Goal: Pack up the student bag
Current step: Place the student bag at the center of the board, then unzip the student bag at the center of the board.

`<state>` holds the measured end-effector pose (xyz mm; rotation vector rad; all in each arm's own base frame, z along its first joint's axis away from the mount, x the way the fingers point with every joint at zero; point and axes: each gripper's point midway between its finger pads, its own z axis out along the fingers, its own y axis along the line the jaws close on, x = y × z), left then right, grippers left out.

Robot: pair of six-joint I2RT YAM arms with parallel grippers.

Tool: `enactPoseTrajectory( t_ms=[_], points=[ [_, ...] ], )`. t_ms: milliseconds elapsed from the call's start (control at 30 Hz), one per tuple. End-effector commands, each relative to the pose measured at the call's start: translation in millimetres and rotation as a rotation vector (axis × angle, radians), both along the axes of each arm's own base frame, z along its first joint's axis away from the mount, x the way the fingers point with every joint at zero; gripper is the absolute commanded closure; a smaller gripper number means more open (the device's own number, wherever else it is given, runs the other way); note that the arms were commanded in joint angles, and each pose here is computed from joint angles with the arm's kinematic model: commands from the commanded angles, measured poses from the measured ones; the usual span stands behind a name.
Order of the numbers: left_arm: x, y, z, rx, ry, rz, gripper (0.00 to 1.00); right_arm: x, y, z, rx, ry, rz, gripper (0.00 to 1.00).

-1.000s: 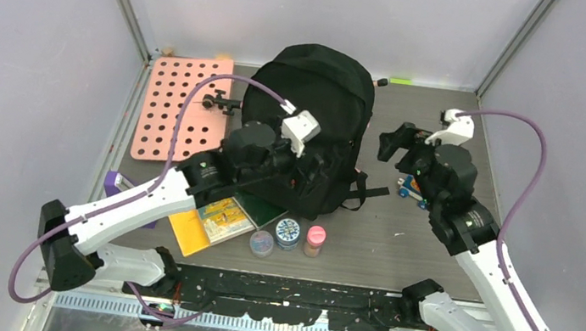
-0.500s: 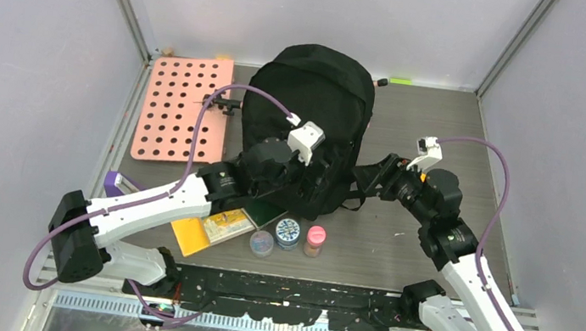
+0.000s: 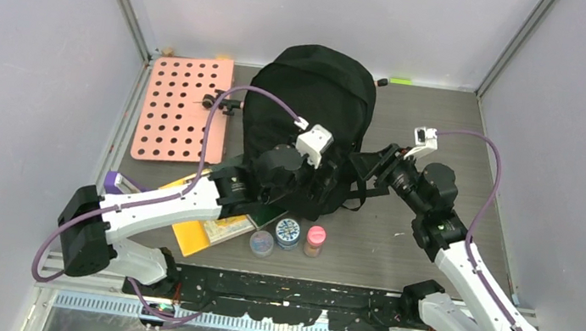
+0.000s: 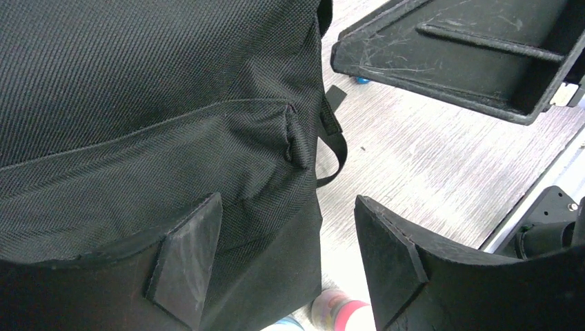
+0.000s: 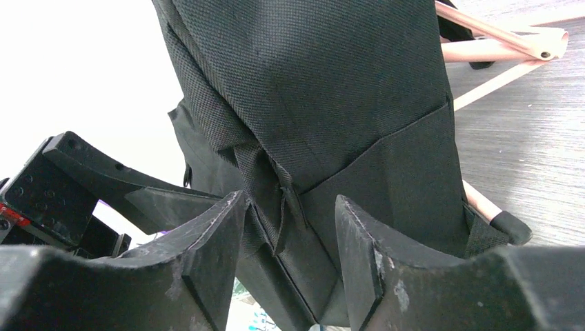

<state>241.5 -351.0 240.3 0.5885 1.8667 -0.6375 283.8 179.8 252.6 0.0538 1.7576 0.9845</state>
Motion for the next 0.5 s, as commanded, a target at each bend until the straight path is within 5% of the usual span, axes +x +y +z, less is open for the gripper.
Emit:
enactPoseTrajectory(
  t_ms=[0,467],
  points=[
    [11,-12,37,-0.059,-0.096,0.032,0.28,7,0,17,0.029,-0.079,-0.012,0.46],
    [21,-17,44,-0.006,-0.171,0.118,0.32,9,4,-2,0.007,-0.04,0.011,0.58]
  ],
)
